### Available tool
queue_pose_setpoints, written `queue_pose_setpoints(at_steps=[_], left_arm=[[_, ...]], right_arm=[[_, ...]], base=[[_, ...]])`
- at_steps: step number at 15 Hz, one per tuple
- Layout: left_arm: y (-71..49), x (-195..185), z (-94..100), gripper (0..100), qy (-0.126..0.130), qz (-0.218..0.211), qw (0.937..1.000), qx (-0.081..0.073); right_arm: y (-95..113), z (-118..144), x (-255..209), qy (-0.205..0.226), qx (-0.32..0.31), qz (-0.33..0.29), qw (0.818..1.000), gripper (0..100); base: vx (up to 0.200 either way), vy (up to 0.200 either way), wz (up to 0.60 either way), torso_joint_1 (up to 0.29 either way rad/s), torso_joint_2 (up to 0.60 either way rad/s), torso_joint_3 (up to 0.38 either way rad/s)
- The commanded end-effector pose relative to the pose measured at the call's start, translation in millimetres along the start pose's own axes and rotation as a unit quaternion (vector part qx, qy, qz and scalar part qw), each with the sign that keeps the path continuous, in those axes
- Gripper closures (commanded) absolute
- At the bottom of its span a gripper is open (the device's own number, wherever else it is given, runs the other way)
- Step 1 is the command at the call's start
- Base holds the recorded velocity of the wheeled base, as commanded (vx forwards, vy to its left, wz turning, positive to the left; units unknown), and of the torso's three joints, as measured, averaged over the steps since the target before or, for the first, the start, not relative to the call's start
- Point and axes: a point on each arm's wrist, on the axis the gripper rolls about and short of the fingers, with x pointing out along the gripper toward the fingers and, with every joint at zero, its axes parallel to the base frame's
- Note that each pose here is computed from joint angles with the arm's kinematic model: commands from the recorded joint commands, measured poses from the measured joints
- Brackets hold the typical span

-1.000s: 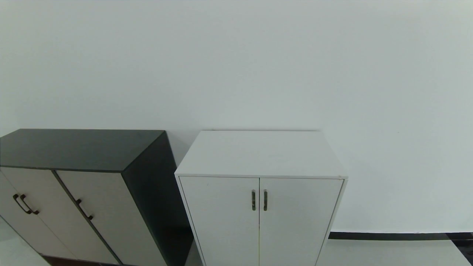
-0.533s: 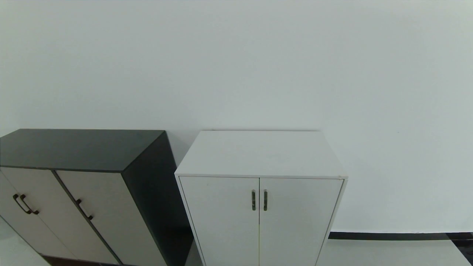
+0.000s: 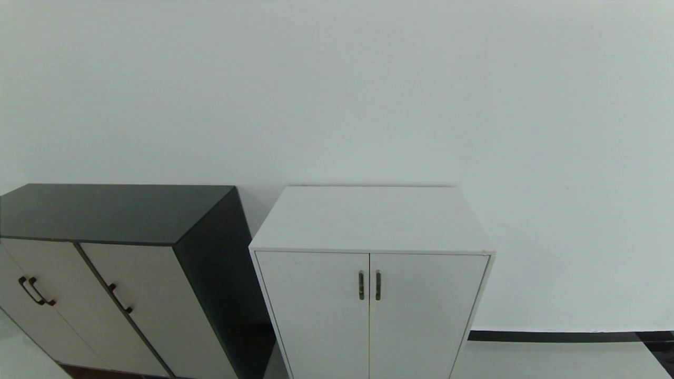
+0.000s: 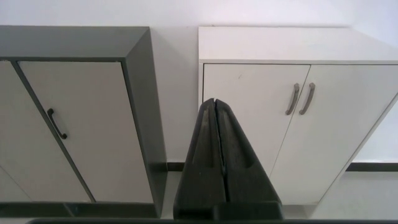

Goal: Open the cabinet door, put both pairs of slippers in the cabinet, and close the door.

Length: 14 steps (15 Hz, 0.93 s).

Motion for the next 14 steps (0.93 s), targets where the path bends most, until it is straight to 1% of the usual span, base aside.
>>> queue_pose_setpoints(at_steps=[1,3,4,6,8,9,14], left_arm=[[0.0,0.1,0.1,100,0.001,0.001,1.0000,0.000],[0.0,0.1,0.1,100,0.001,0.000,1.0000,0.001],[0.0,0.1,0.1,100,0.001,0.001,1.0000,0.000],[0.0,0.1,0.1,100,0.001,0.001,1.0000,0.000],[0.0,0.1,0.1,100,0.001,0.001,1.0000,0.000],[0.0,0.1,0.1,100,0.001,0.000,1.0000,0.000],[0.0,0.1,0.1,100,0.001,0.000,1.0000,0.000]], right_arm=[[0.2,-1.1,-3.3,-0.022,-0.001,-0.002,1.000,100],[-1.1,0.6,-3.7,-0.025,-0.030,-0.033,0.999,100],[-0.9,0.6,-3.7,-0.025,-0.025,-0.029,0.999,100],[-0.5,-0.9,-3.3,-0.023,0.024,-0.016,0.999,100],[-0.5,-0.9,-3.3,-0.022,0.013,-0.018,0.999,100],[-0.5,-1.1,-3.3,-0.021,-0.002,-0.019,1.000,100],[-0.6,-0.9,-3.3,-0.022,0.007,-0.020,1.000,100]], base=[[0.000,0.000,0.00,0.000,0.00,0.000],[0.000,0.000,0.00,0.000,0.00,0.000],[0.000,0.000,0.00,0.000,0.00,0.000],[0.000,0.000,0.00,0.000,0.00,0.000],[0.000,0.000,0.00,0.000,0.00,0.000],[0.000,0.000,0.00,0.000,0.00,0.000],[0.000,0.000,0.00,0.000,0.00,0.000]])
